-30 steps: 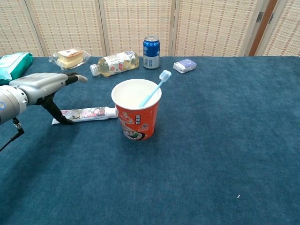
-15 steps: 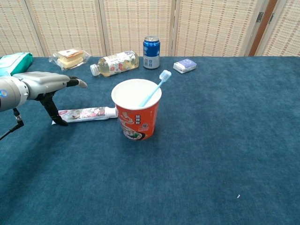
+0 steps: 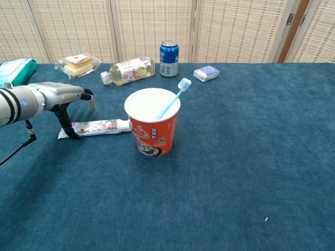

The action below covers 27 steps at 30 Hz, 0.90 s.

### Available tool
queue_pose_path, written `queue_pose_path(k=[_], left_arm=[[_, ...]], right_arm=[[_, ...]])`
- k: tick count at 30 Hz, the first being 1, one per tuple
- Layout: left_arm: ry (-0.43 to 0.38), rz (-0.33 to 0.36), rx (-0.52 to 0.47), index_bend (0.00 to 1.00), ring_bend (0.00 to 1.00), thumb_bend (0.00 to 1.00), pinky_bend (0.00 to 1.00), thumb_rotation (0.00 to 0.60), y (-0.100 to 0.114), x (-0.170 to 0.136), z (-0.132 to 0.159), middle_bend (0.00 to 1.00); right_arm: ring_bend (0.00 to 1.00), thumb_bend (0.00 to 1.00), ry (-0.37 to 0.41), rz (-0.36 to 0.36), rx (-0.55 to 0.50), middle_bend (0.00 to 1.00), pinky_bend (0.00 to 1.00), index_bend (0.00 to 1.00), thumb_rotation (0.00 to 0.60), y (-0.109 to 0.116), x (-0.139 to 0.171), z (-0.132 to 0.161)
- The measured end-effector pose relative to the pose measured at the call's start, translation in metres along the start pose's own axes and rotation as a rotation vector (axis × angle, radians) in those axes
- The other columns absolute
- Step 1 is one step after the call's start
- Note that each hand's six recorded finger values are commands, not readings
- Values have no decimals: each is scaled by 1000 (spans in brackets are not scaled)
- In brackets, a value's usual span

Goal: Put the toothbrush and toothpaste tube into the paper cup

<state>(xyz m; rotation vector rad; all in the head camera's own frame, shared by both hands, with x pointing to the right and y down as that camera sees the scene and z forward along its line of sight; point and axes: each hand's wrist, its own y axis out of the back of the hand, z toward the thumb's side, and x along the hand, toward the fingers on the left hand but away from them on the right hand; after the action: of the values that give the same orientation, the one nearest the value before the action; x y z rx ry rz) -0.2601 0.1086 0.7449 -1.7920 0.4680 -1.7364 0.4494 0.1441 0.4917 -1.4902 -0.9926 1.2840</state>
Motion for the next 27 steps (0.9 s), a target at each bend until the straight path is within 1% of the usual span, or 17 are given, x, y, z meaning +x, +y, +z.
queue_pose_path(k=[8,15,19,24,27], left_arm=[[11,-6,5,232,0,0,0,600,-2,0,1,0],[4,-1,-3,237,0,0,0,600,1,-9,8,0],[10,-3,0,257,0,0,0,600,3,-14,12,0],[40,-36,-18,275,0,0,0,600,1,-15,12,0],[61,-51,-6,278,0,0,0,600,0,-15,13,0]], right_arm=[[0,0,14,-14,-2,0,287,0,600,2,3,2],[0,0,26,-39,5,0,287,0,600,10,14,9],[0,0,34,-45,8,0,287,0,600,13,21,14],[0,0,44,-52,11,0,287,0,600,16,28,19],[0,0,49,-52,15,0,287,0,600,18,32,21]])
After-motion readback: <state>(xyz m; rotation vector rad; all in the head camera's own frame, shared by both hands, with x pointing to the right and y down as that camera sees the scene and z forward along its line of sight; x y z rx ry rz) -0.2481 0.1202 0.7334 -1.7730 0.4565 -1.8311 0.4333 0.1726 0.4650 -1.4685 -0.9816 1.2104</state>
